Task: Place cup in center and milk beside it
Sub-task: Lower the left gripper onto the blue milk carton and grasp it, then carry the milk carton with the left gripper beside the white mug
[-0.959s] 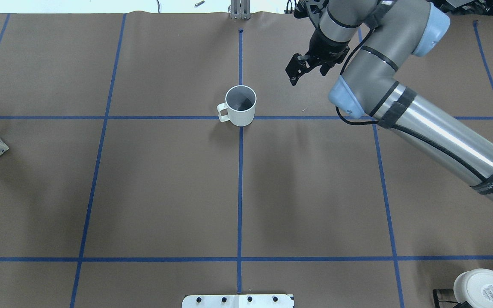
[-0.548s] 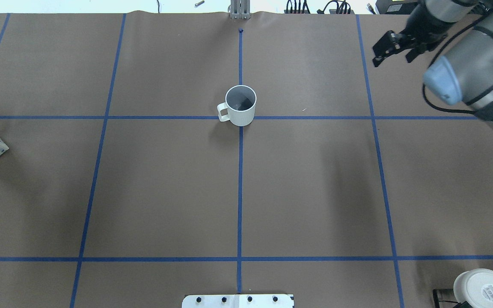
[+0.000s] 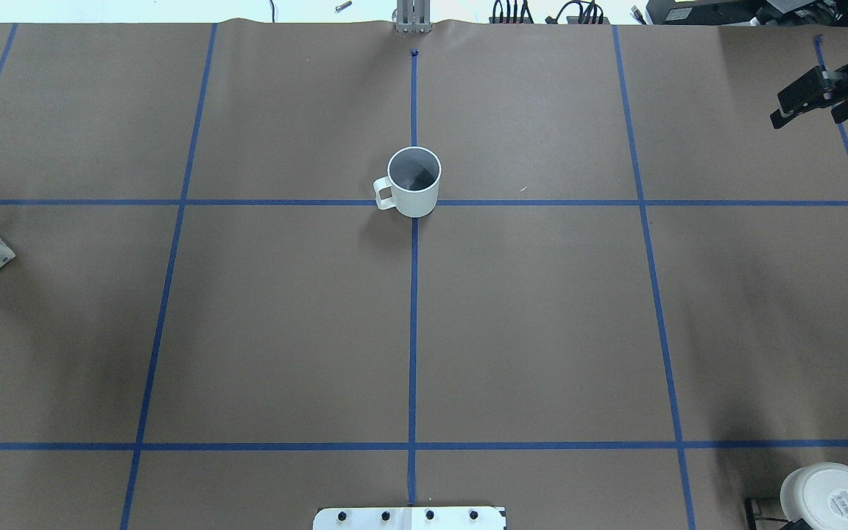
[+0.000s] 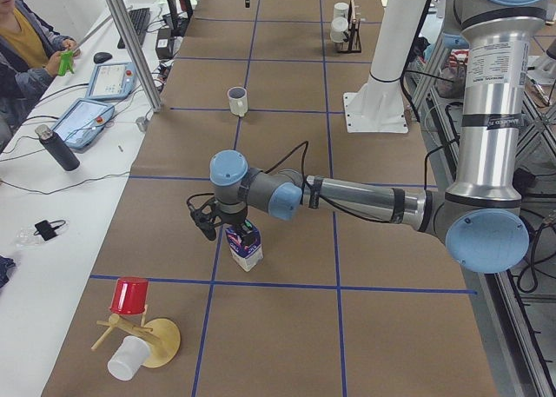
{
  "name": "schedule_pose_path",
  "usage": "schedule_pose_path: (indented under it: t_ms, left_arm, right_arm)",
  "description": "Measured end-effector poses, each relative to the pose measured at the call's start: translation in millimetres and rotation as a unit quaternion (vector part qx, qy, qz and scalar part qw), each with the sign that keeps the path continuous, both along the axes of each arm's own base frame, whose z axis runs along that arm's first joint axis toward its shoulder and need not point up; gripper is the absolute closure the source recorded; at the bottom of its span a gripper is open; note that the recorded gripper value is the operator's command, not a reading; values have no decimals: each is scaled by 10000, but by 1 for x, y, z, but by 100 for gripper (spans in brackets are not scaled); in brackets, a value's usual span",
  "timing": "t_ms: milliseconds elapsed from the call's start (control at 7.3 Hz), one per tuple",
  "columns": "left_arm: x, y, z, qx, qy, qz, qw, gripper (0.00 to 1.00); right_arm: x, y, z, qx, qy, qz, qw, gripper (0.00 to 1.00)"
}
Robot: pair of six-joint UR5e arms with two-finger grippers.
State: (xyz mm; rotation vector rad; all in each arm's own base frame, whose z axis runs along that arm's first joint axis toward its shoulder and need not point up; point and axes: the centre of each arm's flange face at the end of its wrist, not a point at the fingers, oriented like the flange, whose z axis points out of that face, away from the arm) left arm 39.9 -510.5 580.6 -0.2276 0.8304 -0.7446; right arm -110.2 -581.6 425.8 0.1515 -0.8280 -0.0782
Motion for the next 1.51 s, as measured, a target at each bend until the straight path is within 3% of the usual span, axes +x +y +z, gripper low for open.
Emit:
schedule_pose_path:
  t_ms: [274,548,822,959,1233,1507]
  left_arm:
    - [5,0,4,-2,-25,-22,10000,8]
    - [6,0,5,-1,-46,-13,10000,39]
    - [7,0,5,-2,-55,-8,10000,59]
    - [7,0,1,22,-47,-6,10000,64]
    - [15,-12,-42,109,-6,58,9999,64]
    - [61,-63,-164,428,64,349,9985,64]
  right_arm:
    - [4,7,1,7,-2,6,10000,0]
    - [4,8,1,9,-5,6,10000,0]
    - [4,7,0,12,-6,6,10000,0]
    - [4,7,0,12,-6,6,10000,0]
    - [3,7,1,-4,4,3,10000,0]
    - [3,7,3,-31,27,8,10000,0]
